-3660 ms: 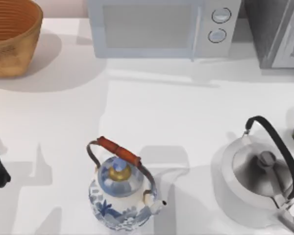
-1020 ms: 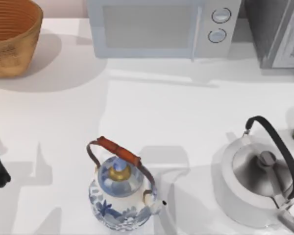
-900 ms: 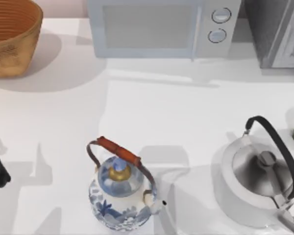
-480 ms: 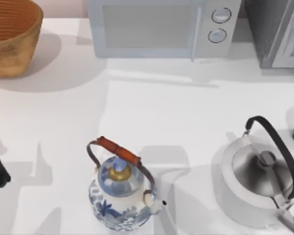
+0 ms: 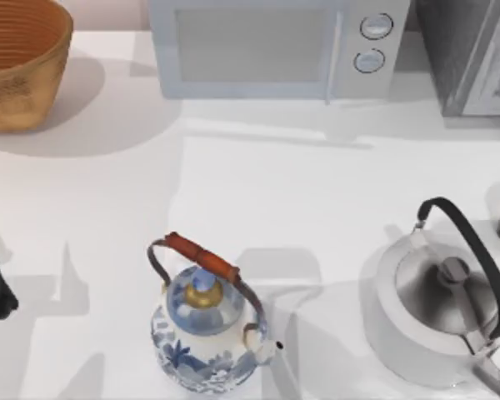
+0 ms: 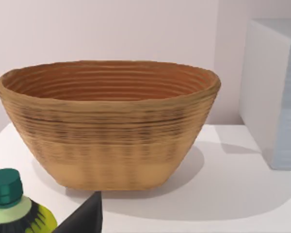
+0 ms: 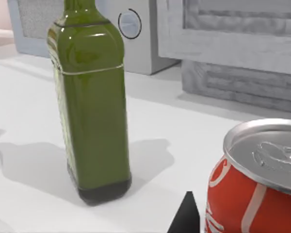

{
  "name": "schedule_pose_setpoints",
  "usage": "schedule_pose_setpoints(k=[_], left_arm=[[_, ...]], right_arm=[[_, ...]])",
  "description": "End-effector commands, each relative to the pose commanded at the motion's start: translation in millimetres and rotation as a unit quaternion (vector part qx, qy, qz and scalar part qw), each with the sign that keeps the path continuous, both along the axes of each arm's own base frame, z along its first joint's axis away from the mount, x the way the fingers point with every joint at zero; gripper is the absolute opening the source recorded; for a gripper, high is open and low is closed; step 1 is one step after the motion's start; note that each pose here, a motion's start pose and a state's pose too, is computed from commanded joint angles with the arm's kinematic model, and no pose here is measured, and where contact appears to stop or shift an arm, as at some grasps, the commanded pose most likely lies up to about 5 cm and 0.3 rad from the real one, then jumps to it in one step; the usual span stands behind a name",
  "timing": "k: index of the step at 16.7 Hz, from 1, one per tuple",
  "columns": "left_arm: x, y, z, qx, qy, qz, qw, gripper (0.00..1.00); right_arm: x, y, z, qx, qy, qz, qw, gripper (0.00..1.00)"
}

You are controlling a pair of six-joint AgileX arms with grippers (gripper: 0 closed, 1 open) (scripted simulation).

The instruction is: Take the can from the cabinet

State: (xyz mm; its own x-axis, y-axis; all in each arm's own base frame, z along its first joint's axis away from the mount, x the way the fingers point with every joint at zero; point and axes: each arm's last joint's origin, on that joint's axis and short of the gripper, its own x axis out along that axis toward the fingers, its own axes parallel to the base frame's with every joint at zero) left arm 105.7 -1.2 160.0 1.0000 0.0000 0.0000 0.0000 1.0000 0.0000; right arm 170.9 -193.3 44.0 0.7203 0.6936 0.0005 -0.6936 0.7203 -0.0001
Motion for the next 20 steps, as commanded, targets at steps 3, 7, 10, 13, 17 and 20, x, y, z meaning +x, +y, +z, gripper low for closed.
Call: schedule_pose_setpoints(k=[3, 7, 10, 13, 17, 20], left_arm=[[0.0, 0.0, 0.0, 0.000, 0.000, 0.000, 1.000, 1.00], [0.0, 0.0, 0.0, 0.000, 0.000, 0.000, 1.000, 1.00], [0.0, 0.0, 0.0, 0.000, 0.000, 0.000, 1.000, 1.00], [0.0, 0.0, 0.0, 0.000, 0.000, 0.000, 1.000, 1.00], [0.0, 0.0, 0.0, 0.000, 0.000, 0.000, 1.000, 1.00], [0.0, 0.0, 0.0, 0.000, 0.000, 0.000, 1.000, 1.00]], right_arm=[[0.0, 0.0, 0.0, 0.000, 0.000, 0.000, 1.000, 0.15], [0.0, 0.0, 0.0, 0.000, 0.000, 0.000, 1.000, 0.45], [0.0, 0.0, 0.0, 0.000, 0.000, 0.000, 1.000, 0.68], [0.0, 0.0, 0.0, 0.000, 0.000, 0.000, 1.000, 0.90], [0.0, 0.0, 0.0, 0.000, 0.000, 0.000, 1.000, 1.00], [0.0, 0.0, 0.0, 0.000, 0.000, 0.000, 1.000, 1.00]])
